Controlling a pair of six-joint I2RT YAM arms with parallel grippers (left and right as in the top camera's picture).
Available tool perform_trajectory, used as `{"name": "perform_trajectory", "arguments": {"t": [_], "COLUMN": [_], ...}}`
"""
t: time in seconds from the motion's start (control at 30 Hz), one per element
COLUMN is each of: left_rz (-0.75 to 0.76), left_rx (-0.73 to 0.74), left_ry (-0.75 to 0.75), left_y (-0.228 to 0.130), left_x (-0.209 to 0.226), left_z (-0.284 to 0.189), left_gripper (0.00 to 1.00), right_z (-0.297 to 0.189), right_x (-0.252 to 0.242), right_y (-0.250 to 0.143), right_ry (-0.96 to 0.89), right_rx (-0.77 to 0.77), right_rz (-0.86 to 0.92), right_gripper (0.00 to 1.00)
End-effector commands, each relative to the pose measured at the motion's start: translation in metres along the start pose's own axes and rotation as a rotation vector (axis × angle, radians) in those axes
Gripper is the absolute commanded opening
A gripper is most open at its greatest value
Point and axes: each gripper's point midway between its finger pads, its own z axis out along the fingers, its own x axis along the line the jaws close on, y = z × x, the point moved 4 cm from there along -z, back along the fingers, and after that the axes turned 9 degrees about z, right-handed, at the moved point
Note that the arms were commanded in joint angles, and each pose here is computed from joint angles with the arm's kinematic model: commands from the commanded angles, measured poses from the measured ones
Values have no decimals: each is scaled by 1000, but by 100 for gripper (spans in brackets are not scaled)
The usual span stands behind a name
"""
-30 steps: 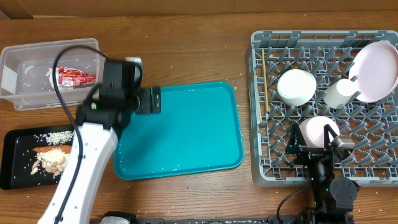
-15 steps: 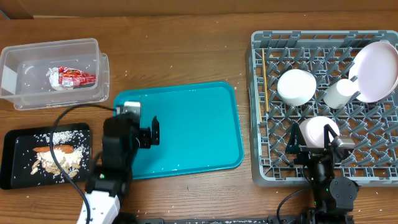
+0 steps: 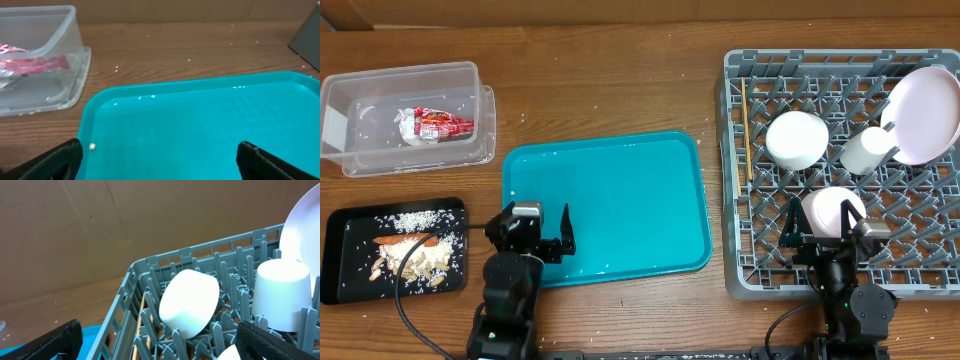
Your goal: Sort waste into correct bins and load items into the dishwasher
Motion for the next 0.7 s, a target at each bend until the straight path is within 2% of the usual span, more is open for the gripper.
{"name": "perform_trajectory", "arguments": {"t": [0.0, 0.33, 0.67], "left_rz": [22, 21, -17], "left_rx": [-7, 67, -85], "left_ry": [52, 71, 167], "left_y": [-6, -24, 2], "left_x": [7, 12, 34], "left_z": [-5, -18, -29], "left_gripper": [100, 100, 100], "right_z": [0, 0, 0], "right_x": [-2, -2, -2], "right_y": [-1, -1, -1], "right_ry": [-9, -9, -9], "right_rx": [-10, -10, -10], "right_rz": [-8, -8, -8], "right_gripper": [100, 100, 100]}}
